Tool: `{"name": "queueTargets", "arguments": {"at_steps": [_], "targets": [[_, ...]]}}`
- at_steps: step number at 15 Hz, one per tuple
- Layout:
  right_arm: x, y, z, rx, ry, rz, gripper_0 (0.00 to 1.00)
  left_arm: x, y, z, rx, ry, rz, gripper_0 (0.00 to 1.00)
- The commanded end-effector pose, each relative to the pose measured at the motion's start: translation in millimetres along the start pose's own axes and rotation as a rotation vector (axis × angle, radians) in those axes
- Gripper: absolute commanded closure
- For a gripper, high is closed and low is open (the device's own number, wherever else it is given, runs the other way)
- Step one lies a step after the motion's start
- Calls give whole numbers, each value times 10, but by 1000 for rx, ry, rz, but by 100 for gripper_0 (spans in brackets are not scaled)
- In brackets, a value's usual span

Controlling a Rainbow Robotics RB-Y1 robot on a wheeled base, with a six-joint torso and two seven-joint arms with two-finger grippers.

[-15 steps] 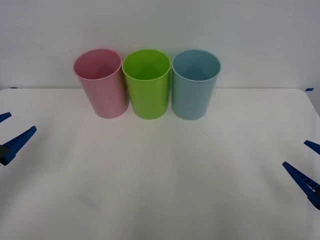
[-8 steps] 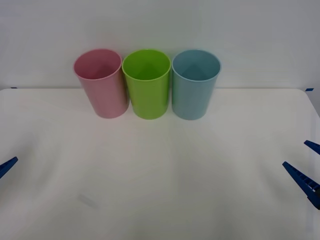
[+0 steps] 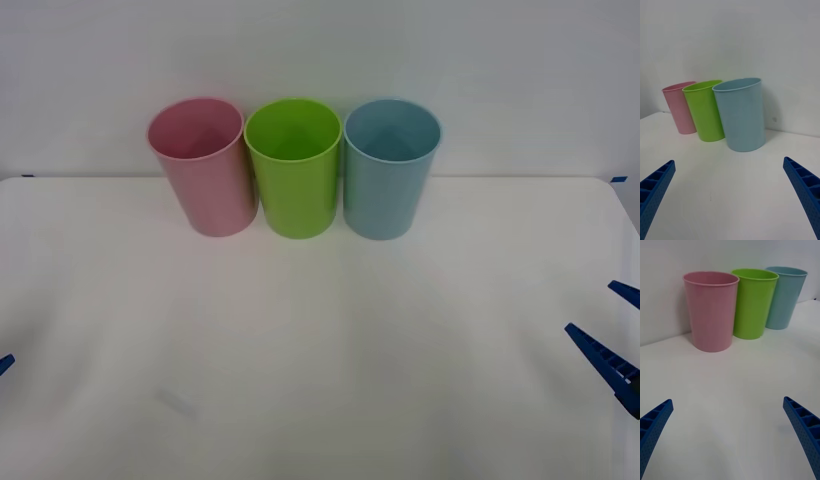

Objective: Grasp the object on the table and drop it into the matching bin: aluminum can to the light blue bin, PET bottle to the pink bin.

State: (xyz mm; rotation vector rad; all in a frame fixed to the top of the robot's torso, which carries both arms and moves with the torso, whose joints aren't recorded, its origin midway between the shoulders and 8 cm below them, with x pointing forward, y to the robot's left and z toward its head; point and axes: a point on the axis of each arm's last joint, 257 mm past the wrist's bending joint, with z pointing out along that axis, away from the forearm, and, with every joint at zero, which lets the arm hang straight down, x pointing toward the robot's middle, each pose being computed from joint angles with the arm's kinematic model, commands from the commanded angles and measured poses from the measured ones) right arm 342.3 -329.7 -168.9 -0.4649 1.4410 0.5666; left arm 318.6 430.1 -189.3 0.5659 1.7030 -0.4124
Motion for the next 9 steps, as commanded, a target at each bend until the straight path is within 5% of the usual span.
{"name": "queueTargets", "arguments": {"at_steps": [1, 9], "targets": [[0, 0, 0, 0, 0, 0, 0, 96, -84, 2, 19, 18, -17, 0], [0, 0, 0, 0, 0, 0, 0, 129, -193, 135, 57, 15, -30, 0]]}}
